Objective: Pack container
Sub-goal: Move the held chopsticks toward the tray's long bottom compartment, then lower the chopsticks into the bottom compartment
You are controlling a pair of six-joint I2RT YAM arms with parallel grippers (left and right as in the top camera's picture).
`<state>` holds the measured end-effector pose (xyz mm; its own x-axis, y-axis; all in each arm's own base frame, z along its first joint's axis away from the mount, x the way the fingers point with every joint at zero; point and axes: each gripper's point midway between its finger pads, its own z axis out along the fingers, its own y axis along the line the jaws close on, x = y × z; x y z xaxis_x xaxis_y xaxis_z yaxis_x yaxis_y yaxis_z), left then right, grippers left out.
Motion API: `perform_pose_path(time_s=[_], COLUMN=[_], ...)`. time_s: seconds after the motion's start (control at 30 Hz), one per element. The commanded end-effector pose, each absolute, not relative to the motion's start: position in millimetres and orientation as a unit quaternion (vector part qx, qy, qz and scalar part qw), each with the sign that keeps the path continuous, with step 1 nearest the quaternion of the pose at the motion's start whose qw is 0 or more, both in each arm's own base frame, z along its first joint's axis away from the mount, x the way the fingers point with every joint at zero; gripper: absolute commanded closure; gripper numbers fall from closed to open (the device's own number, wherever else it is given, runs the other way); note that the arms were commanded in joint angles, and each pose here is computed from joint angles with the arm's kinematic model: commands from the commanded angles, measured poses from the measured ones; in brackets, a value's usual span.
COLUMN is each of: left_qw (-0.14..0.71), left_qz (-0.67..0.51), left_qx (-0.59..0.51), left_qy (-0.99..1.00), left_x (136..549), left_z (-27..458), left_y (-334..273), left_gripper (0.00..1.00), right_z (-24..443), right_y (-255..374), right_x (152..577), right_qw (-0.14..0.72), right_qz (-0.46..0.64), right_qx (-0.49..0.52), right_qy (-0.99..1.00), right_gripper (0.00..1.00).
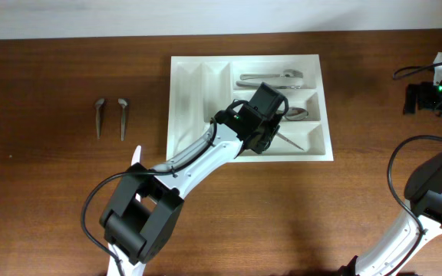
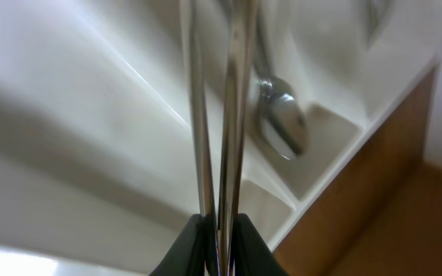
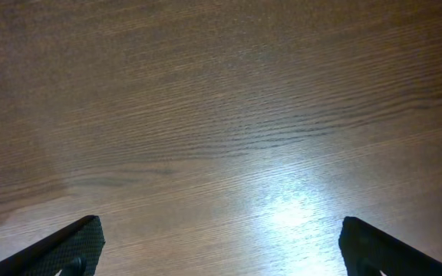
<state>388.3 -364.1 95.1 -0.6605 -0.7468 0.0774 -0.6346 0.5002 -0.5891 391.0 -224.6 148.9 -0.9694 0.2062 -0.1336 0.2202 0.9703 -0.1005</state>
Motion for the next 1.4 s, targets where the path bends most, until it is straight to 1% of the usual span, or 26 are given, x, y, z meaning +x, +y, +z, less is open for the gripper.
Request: perform_pose_path(time_s=[0.0, 0.1, 0.17, 0.23, 0.27, 0.33, 0.4, 0.43, 0.5, 0.57, 0.63, 0.73, 1.1, 1.37], left_qw=[0.144, 0.19, 0.226, 0.245, 0.248, 0.236, 0.212, 0.19, 0.171, 0.164, 0.172, 0.195, 0.267, 0.268], left_qz=[-0.353, -0.408, -0.433, -0.433, -0.429, -0.402, -0.356, -0.31, -0.243, -0.171, -0.114, -0.066, -0.001, 0.018], left_qx=[-0.267, -0.141, -0.022, 0.083, 0.131, 0.232, 0.289, 0.325, 0.362, 0.389, 0.41, 0.44, 0.562, 0.618], left_qy=[0.885, 0.882, 0.872, 0.863, 0.859, 0.854, 0.863, 0.873, 0.883, 0.89, 0.888, 0.874, 0.783, 0.739], left_x=[403.3, 409.9, 406.7, 397.6, 390.7, 371.4, 356.7, 346.8, 340.3, 342.3, 349.7, 362.9, 393.0, 393.4], left_z=[123.4, 153.9, 176.3, 186.4, 187.2, 178.0, 159.2, 141.5, 121.5, 107.6, 102.0, 104.6, 151.4, 153.9], left_y=[-387.3, -412.5, -428.6, -436.3, -438.4, -434.9, -420.5, -403.9, -379.6, -355.0, -338.5, -329.7, -336.9, -337.8], left_gripper=[0.98, 0.98, 0.96, 0.9, 0.87, 0.86, 0.86, 0.86, 0.86, 0.86, 0.86, 0.87, 0.86, 0.87], right_z=[144.7, 144.7, 144.7, 144.7, 144.7, 144.7, 144.7, 144.7, 144.7, 144.7, 144.7, 144.7, 144.7, 144.7], right_y=[-225.3, -225.3, -225.3, -225.3, -225.3, -225.3, -225.3, -225.3, -225.3, -225.3, -225.3, -225.3, -225.3, -225.3], right_x=[389.2, 389.2, 389.2, 389.2, 389.2, 389.2, 389.2, 389.2, 389.2, 389.2, 389.2, 389.2, 389.2, 389.2], right_qw=[0.057, 0.057, 0.057, 0.057, 0.057, 0.057, 0.057, 0.057, 0.057, 0.057, 0.057, 0.057, 0.057, 0.057], right_qz=[-0.052, -0.052, -0.052, -0.052, -0.052, -0.052, -0.052, -0.052, -0.052, -0.052, -0.052, -0.052, -0.052, -0.052], right_qx=[0.115, 0.115, 0.115, 0.115, 0.115, 0.115, 0.116, 0.115, 0.115, 0.115, 0.115, 0.115, 0.115, 0.115], right_qy=[0.99, 0.99, 0.99, 0.99, 0.99, 0.99, 0.99, 0.99, 0.99, 0.99, 0.99, 0.99, 0.99, 0.99], right_gripper=[0.01, 0.01, 0.01, 0.01, 0.01, 0.01, 0.01, 0.01, 0.01, 0.01, 0.01, 0.01, 0.01, 0.01])
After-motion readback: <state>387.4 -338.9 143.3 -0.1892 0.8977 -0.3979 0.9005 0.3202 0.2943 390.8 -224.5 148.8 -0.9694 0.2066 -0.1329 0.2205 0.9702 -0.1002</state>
